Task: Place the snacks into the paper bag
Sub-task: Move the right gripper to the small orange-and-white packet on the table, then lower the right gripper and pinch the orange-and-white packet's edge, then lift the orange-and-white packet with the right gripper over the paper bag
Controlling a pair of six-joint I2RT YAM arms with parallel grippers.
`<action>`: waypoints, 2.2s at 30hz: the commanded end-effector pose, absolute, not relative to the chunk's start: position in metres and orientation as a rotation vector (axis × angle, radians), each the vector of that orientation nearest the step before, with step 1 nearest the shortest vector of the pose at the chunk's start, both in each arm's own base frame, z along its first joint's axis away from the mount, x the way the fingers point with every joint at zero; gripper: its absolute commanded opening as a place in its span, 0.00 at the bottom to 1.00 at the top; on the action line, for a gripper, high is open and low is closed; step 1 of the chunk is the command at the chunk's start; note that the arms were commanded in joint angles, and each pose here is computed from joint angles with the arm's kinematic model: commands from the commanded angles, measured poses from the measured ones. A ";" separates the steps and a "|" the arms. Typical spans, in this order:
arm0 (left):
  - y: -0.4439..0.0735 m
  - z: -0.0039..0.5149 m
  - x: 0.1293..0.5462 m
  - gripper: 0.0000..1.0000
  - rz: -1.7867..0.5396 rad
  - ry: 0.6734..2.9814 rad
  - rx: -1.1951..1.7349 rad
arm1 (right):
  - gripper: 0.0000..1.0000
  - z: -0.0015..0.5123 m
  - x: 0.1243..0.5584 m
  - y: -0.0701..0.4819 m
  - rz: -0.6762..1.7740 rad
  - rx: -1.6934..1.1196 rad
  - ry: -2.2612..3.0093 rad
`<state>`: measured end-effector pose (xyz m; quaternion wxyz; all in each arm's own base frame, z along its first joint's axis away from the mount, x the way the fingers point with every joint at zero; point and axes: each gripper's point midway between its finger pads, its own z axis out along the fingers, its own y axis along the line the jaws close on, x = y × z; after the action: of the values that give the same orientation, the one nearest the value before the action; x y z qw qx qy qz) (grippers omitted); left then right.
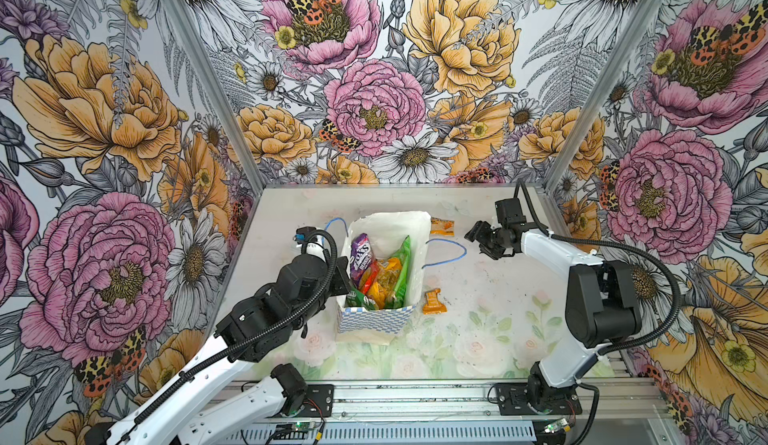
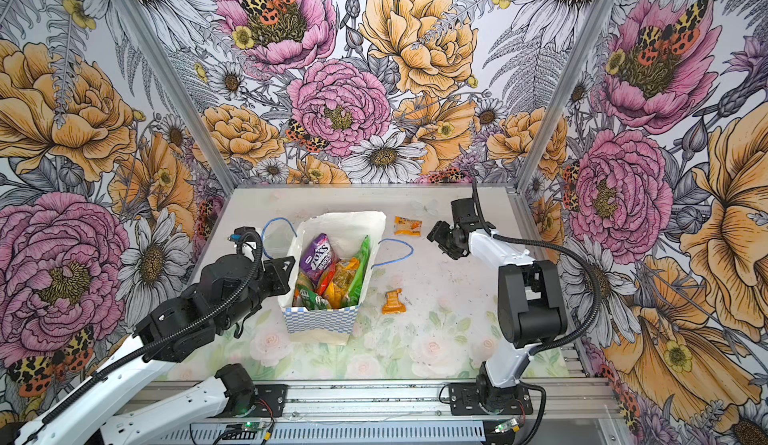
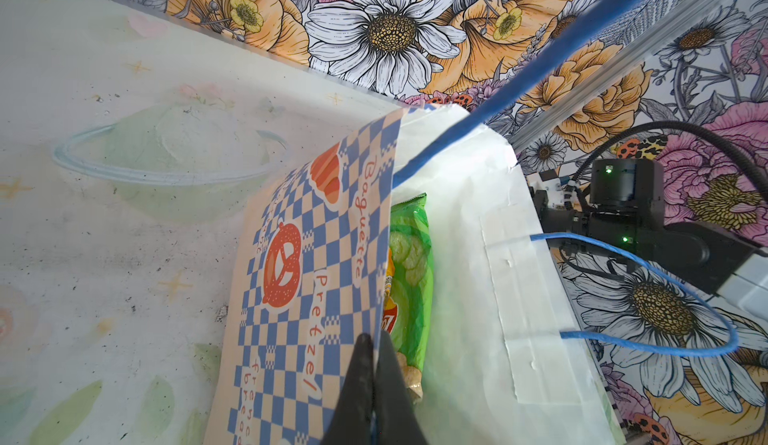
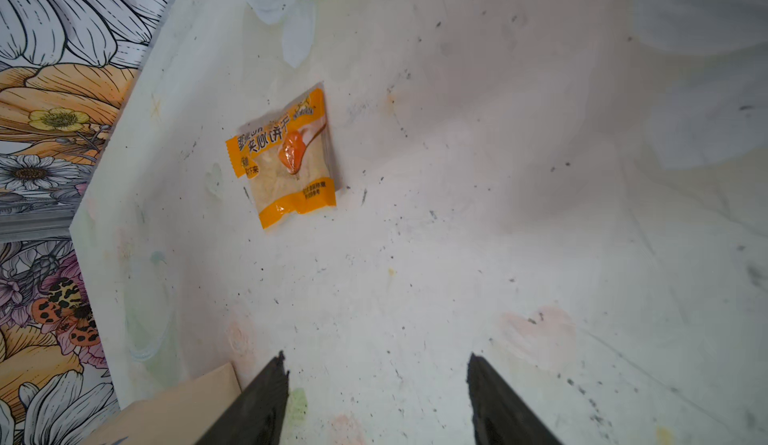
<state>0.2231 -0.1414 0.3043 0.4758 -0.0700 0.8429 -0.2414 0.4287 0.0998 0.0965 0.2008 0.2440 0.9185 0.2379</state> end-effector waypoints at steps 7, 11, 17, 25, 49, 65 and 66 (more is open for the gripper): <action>-0.141 0.329 0.229 0.00 -0.648 1.965 -0.219 | 0.58 0.080 0.482 0.127 0.656 0.610 2.582; -0.140 0.328 0.230 0.00 -0.647 1.964 -0.229 | 0.57 0.068 0.498 0.136 0.633 0.609 2.604; -0.139 0.328 0.229 0.00 -0.654 1.964 -0.233 | 0.54 0.053 0.508 0.137 0.573 0.617 2.636; -0.142 0.327 0.231 0.00 -0.655 1.973 -0.235 | 0.40 0.037 0.511 0.150 0.570 0.572 2.700; -0.138 0.333 0.227 0.00 -0.681 1.947 -0.248 | 0.00 0.092 0.471 0.158 0.580 0.496 2.623; -0.137 0.330 0.226 0.00 -0.680 1.950 -0.250 | 0.00 0.148 0.377 0.134 0.622 0.450 2.525; -0.137 0.330 0.226 0.00 -0.681 1.949 -0.249 | 0.00 0.151 0.369 0.132 0.626 0.448 2.514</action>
<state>0.2216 -0.1387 0.3028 0.4742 -0.0827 0.8407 -0.2481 0.3798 0.1350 0.1353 0.2269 0.1721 0.9322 0.2232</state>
